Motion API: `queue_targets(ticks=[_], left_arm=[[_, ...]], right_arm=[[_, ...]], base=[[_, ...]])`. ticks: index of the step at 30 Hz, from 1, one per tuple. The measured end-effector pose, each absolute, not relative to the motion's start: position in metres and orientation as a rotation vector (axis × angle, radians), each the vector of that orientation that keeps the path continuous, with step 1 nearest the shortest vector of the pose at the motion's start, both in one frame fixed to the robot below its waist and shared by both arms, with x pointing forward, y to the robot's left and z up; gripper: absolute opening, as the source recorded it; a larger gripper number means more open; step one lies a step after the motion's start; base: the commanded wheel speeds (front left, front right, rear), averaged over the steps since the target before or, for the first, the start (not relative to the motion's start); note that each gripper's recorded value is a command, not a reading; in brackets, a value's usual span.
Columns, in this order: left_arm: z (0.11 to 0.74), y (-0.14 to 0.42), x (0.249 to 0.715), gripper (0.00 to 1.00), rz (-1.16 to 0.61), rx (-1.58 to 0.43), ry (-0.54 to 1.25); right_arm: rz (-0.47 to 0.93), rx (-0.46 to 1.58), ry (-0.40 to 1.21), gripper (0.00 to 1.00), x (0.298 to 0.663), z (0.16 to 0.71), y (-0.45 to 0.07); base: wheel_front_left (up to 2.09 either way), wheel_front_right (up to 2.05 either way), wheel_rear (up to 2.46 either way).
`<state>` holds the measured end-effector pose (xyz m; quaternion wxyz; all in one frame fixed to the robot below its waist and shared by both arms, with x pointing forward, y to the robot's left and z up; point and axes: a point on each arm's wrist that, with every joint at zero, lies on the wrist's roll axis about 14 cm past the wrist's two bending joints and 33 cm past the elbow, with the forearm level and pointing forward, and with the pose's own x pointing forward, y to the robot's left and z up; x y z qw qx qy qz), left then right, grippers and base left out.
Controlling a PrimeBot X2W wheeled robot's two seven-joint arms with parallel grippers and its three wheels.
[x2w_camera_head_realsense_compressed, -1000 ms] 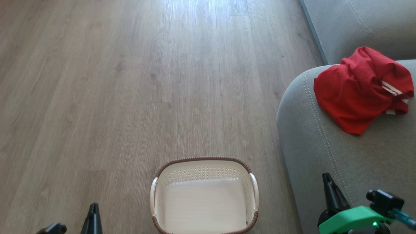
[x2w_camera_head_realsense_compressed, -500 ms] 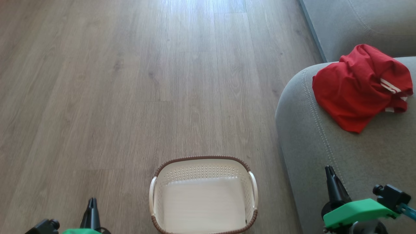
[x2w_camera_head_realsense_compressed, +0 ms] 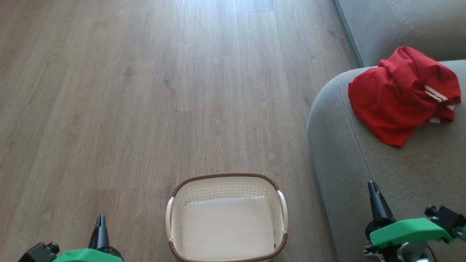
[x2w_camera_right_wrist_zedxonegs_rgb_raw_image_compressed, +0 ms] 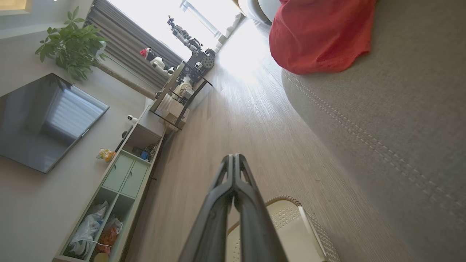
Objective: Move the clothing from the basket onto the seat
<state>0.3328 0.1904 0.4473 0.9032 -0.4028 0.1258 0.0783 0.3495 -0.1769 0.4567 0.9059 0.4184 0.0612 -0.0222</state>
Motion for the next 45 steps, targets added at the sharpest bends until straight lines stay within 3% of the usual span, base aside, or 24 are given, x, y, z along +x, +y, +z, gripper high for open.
queue_targets(ticks=[45], left_arm=[[0.473,0.186,0.363,0.00,0.106,-1.344,0.180]], right_arm=[[-0.095,1.356,0.069,0.00,0.369,0.473,-0.199]], base=[[0.00,0.00,0.00]])
